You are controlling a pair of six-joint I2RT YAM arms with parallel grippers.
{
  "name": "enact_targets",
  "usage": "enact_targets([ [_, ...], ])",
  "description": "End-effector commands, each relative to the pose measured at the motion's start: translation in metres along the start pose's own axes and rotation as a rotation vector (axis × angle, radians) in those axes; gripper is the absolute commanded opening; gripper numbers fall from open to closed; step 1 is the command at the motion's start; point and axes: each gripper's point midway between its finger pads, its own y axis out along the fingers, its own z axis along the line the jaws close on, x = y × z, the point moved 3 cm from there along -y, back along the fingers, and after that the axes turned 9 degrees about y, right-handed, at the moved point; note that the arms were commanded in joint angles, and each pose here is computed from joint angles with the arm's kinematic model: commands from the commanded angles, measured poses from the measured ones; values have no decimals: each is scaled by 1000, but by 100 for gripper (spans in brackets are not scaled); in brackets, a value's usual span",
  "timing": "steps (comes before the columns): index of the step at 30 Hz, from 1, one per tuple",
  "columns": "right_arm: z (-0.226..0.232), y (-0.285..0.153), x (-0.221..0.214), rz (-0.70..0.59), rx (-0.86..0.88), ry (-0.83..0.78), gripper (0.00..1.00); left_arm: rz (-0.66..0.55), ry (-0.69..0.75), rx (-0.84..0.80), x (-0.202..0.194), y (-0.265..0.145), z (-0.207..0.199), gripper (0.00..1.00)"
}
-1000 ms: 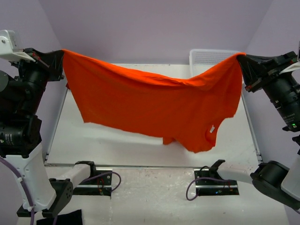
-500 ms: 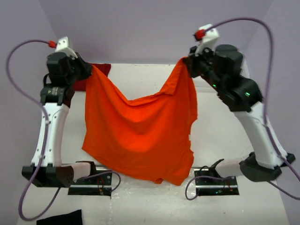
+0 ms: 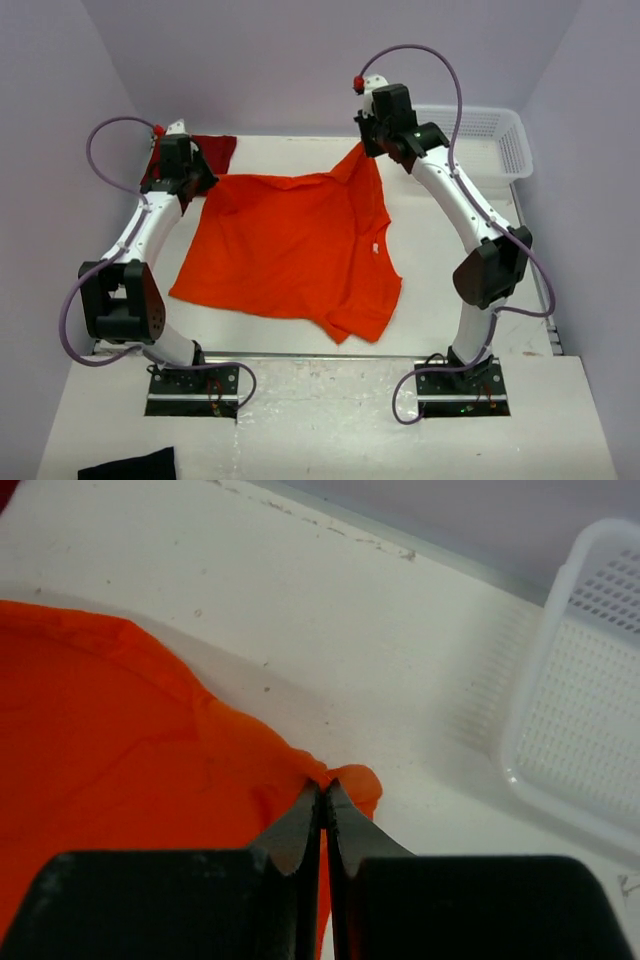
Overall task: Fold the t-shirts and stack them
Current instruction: Flatten out the tshirt
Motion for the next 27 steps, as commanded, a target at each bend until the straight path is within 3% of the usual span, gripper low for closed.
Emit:
enact_targets([
  [1,-4,-77,80,-283,2,0,0,-219,-6,-151,63,-32,-28,0],
  [5,-3,-145,105,-391,-8,0,0,-355,27,-298,111,-99,-55,0],
  [10,-1,-241,118,-539,-7,-18,0,-515,90,-380,141,-192,-66,0],
  [14,6,-335,118,-721,13,-36,0,-745,178,-437,159,-299,-69,0],
  [19,2,-413,115,-903,62,-7,0,-1040,281,-455,160,-413,-63,0],
  [21,-8,-445,114,-1002,101,12,0,-1094,294,-454,160,-435,-62,0],
  [23,-3,-452,110,-1011,141,19,0,-1130,307,-454,162,-454,-61,0],
  [27,7,-455,121,-1053,95,-20,0,-1152,315,-458,174,-455,-65,0],
])
